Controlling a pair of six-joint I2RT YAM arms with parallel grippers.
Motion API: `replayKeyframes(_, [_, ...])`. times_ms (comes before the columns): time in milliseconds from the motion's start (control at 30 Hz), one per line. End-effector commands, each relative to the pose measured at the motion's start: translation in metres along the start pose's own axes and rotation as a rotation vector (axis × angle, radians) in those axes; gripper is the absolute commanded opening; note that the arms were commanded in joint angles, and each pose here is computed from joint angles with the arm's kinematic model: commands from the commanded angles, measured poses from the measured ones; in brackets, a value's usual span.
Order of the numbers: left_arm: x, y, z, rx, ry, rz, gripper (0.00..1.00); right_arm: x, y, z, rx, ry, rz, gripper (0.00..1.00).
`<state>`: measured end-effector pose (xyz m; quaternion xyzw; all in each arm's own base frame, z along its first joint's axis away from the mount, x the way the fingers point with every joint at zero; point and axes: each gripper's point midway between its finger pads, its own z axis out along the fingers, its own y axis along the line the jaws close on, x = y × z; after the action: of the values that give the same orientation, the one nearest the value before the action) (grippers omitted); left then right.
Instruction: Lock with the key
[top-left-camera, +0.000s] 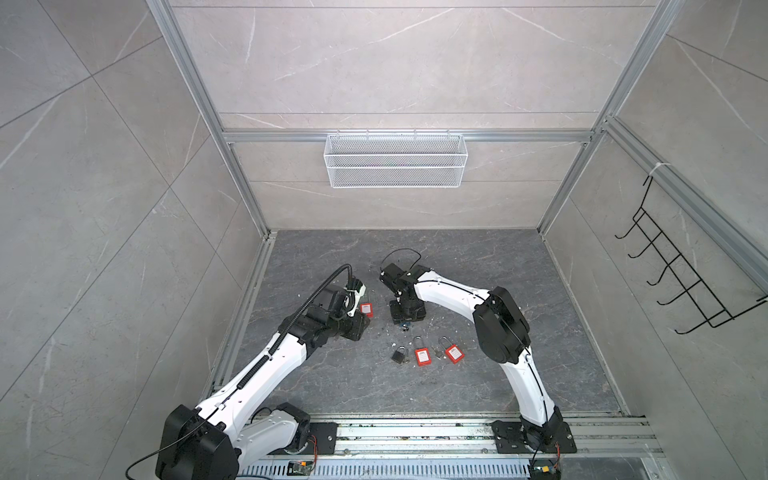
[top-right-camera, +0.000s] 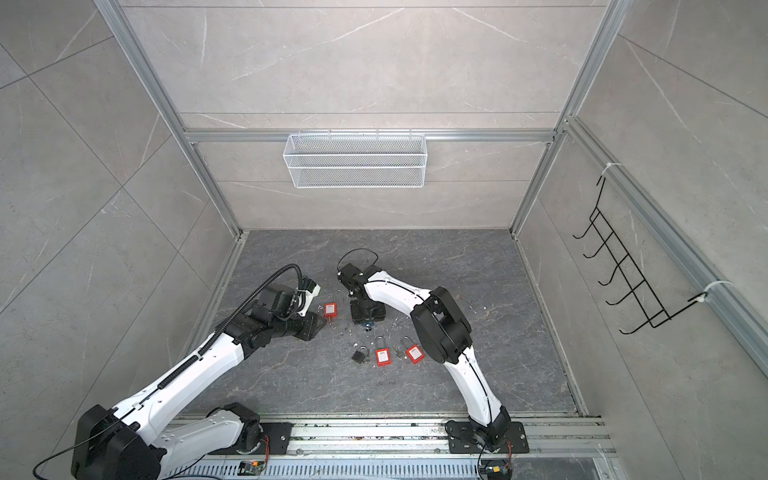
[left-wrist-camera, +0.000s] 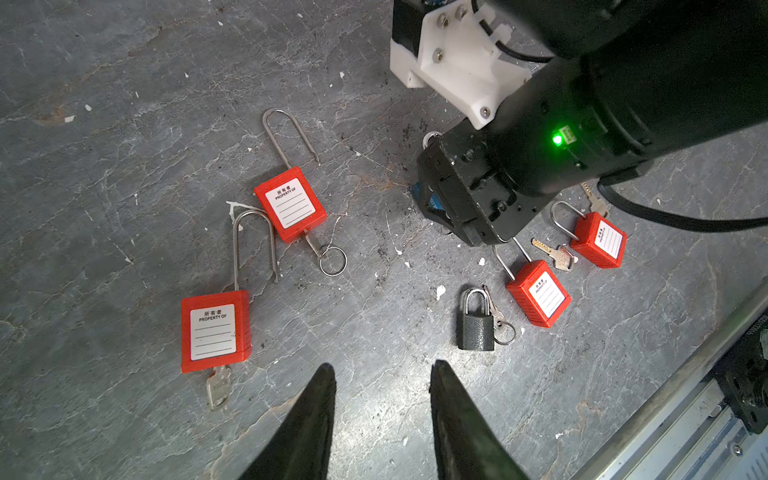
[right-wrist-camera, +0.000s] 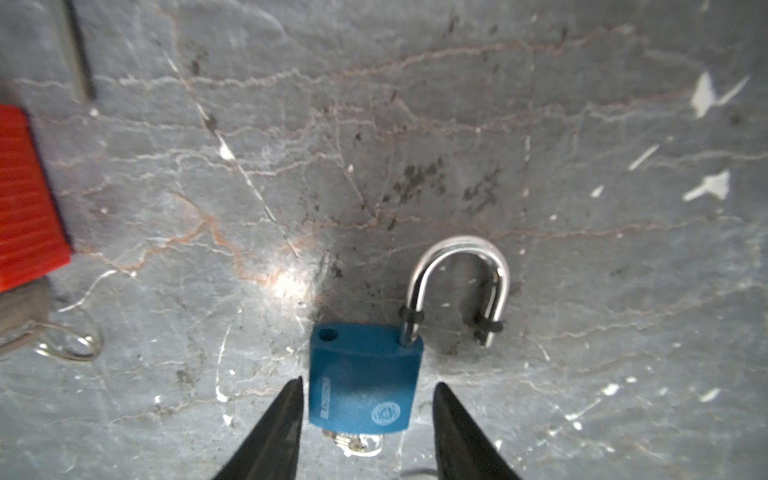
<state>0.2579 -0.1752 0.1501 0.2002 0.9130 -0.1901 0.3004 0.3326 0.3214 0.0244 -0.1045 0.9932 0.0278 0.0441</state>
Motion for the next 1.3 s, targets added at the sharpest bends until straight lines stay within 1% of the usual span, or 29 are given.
replayKeyframes(0, [-0.002,0.0,-0.003,0.0,-0.008,0.013,0.41,0.016,-0.004,0.019,0.033,0.069,0.002,0.51])
replayKeyframes(267, [-0.001,0.0,-0.002,0.0,-0.001,0.013,0.41,0.019,-0.005,0.027,0.045,0.089,-0.014,0.48])
replayKeyframes(367, [0.0,0.0,0.0,0.002,0.004,0.011,0.41,0.019,-0.006,0.027,0.06,0.085,-0.031,0.44])
replayKeyframes(467, [-0.001,-0.001,0.0,0.007,0.008,0.013,0.41,0.015,-0.005,0.021,0.053,0.063,-0.063,0.36])
replayKeyframes(633, [-0.003,-0.001,0.002,0.01,0.011,0.011,0.41,0.002,-0.01,-0.005,0.073,-0.02,-0.142,0.28])
replayKeyframes(700, [-0.005,-0.002,0.001,0.013,0.004,0.016,0.41,-0.004,-0.01,-0.02,0.071,-0.072,-0.191,0.26])
replayKeyframes(800, [-0.013,-0.006,-0.001,0.031,-0.024,0.037,0.41,-0.013,-0.006,-0.052,0.027,-0.185,-0.285,0.24])
replayKeyframes(867, [-0.021,-0.013,-0.004,0.064,-0.062,0.063,0.41,-0.015,-0.004,-0.074,0.001,-0.257,-0.368,0.21])
replayKeyframes(967, [-0.04,-0.024,-0.012,0.114,-0.17,0.122,0.41,-0.013,-0.011,-0.101,-0.019,-0.363,-0.459,0.18])
replayKeyframes(1067, [-0.057,-0.036,-0.023,0.166,-0.278,0.208,0.41,-0.001,-0.015,-0.119,-0.041,-0.427,-0.558,0.15])
replayKeyframes(1167, [-0.066,-0.051,-0.032,0.229,-0.343,0.319,0.43,0.015,-0.014,-0.138,-0.087,-0.478,-0.667,0.14])
replayKeyframes(1267, [-0.07,-0.076,-0.044,0.344,-0.406,0.481,0.45,0.033,-0.013,-0.163,-0.132,-0.553,-0.807,0.13])
